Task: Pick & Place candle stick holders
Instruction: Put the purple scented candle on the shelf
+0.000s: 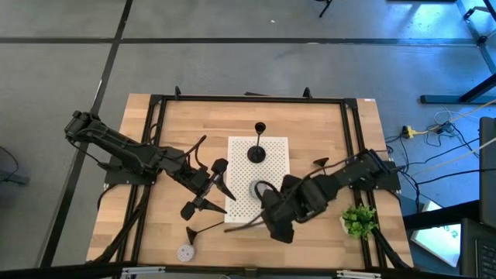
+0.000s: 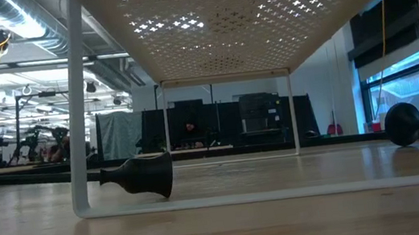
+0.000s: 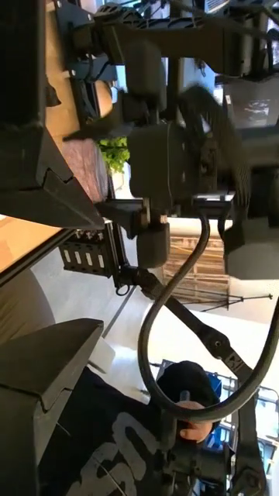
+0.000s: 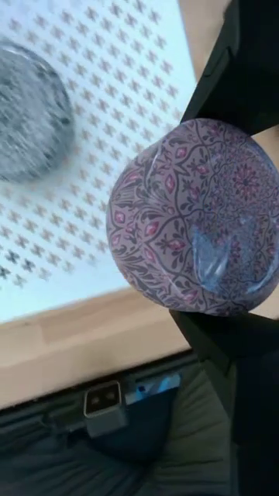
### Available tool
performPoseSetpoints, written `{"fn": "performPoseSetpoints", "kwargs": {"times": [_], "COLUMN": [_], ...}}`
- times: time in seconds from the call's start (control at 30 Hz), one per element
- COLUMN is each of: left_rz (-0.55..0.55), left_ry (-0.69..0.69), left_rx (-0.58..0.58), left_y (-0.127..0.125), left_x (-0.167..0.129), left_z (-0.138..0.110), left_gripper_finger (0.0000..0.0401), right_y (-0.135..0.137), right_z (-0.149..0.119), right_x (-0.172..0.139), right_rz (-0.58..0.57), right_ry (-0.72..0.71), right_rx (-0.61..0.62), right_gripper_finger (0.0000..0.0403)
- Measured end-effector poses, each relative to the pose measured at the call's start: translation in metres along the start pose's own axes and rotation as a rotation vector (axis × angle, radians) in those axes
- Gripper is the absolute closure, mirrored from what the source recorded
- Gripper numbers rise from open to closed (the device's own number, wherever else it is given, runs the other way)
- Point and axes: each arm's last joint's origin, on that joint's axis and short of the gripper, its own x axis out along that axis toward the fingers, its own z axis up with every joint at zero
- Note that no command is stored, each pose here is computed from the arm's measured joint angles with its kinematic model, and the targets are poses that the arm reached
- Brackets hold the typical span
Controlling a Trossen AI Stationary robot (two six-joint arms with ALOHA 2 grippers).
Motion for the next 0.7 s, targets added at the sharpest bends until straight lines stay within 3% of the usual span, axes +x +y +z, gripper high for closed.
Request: {"fn": "performPoseSetpoints", "kwargs": {"times": [0.7], "left_rz": [-0.022], "left_ry": [0.021], "left_rx": [-0.008], "left_y": [-0.015], "left_x": [0.002], "left_z": [-0.003], "left_gripper_finger": [0.0205], "right_y": [-0.015], "right_z": [0.005], "right_x": [0.042], "right_rz": [-0.094], "right_ry": [0.133], "right_rx": [-0.059], "right_gripper_finger": [0.0099]}}
